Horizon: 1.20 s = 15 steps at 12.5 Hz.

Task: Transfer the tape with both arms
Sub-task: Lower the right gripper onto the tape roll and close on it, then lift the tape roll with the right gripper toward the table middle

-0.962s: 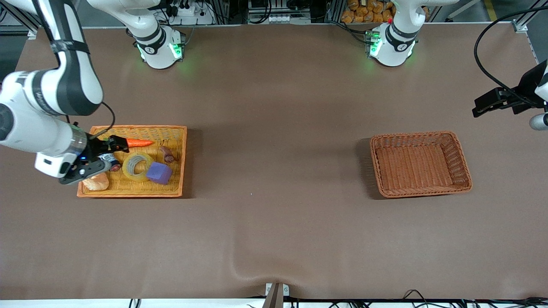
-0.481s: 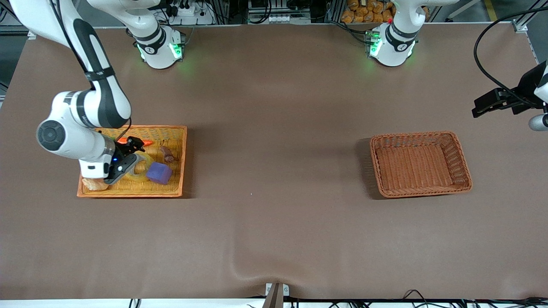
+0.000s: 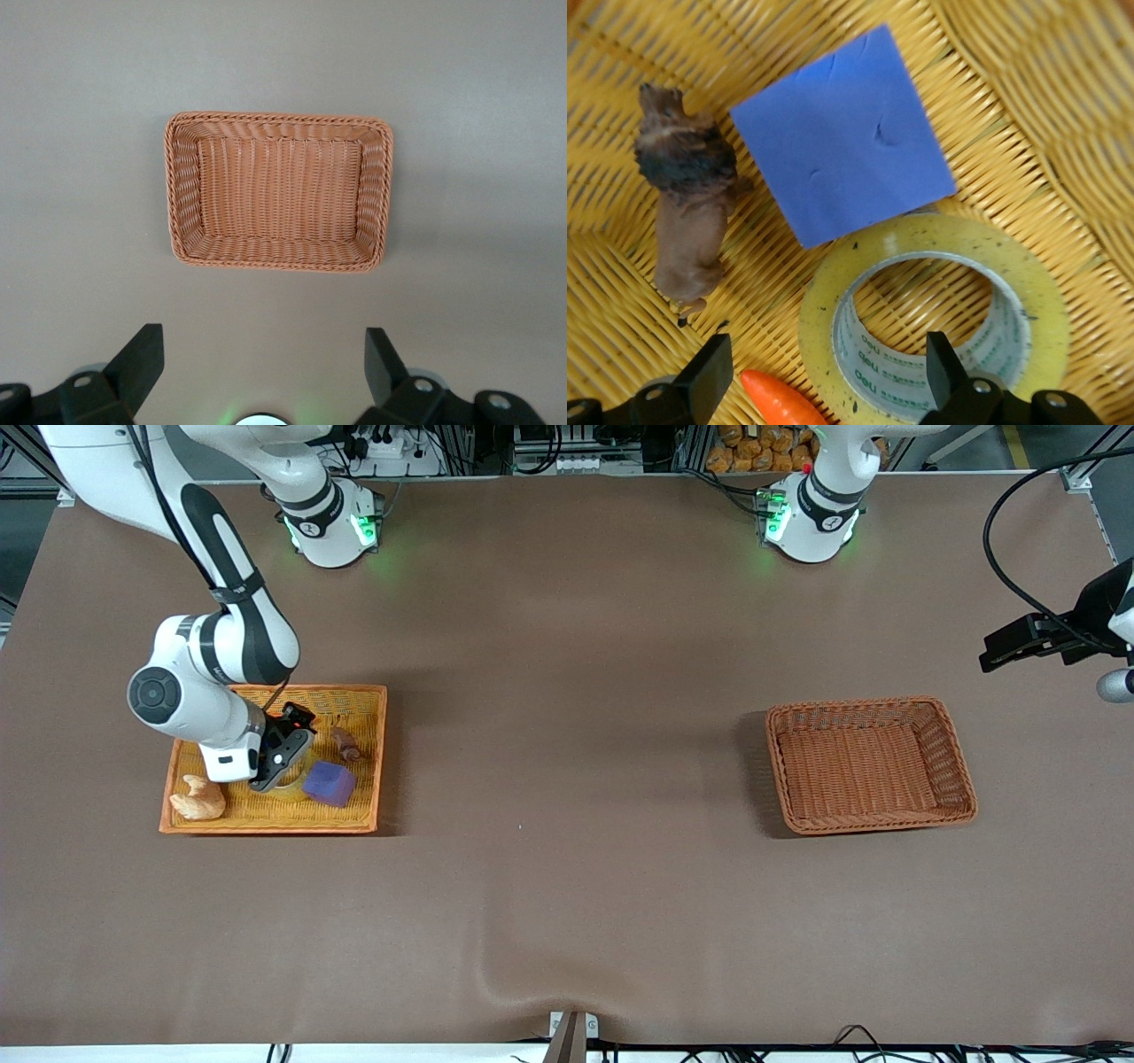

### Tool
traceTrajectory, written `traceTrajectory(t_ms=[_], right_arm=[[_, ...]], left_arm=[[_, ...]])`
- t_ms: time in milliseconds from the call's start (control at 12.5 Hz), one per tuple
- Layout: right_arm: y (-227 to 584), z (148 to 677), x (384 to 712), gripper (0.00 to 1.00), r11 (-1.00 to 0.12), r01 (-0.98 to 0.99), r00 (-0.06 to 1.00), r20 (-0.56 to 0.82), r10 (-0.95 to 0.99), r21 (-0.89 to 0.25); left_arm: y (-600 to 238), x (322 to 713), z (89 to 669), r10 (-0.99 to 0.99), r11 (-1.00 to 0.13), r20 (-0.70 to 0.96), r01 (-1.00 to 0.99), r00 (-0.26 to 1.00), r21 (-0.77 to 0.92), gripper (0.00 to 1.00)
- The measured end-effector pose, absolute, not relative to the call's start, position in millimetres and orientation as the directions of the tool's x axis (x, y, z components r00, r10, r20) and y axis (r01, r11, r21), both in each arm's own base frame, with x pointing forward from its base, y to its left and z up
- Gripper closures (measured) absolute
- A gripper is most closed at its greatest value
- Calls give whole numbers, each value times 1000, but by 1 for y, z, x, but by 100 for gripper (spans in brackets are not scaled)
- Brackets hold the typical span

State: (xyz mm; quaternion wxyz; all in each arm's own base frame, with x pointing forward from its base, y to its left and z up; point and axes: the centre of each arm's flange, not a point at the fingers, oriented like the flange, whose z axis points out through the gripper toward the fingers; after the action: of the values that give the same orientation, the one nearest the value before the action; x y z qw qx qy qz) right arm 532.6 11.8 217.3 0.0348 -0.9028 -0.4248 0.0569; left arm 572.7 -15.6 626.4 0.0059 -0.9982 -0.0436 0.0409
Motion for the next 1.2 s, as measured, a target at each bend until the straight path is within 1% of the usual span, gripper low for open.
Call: traceTrajectory(t_ms=[80, 481, 722, 882, 1042, 1203], right_arm=[[11, 213, 532, 13, -638, 763, 634, -71, 770, -107], [12, 203, 534, 75, -633, 768, 630, -65, 774, -97], [10, 206, 534, 77, -635, 765, 631, -73, 772, -107], [11, 222, 540, 77, -634, 762, 629, -87, 773, -129], [13, 264, 558, 77, -630, 756, 619, -117, 776, -178], [20, 321, 576, 77, -632, 739, 613, -155, 775, -233]], left_arm=[[-16, 576, 622, 87, -996, -79, 86, 993, -15, 0], [-24, 582, 616, 73, -997, -73, 73, 995, -14, 0], [-28, 581, 621, 67, -998, -60, 66, 996, -9, 0], [-30, 581, 622, 61, -998, -57, 61, 996, -7, 0], [-31, 580, 625, 60, -998, -52, 60, 997, -7, 0], [-32, 576, 632, 59, -998, -38, 58, 998, -5, 0]])
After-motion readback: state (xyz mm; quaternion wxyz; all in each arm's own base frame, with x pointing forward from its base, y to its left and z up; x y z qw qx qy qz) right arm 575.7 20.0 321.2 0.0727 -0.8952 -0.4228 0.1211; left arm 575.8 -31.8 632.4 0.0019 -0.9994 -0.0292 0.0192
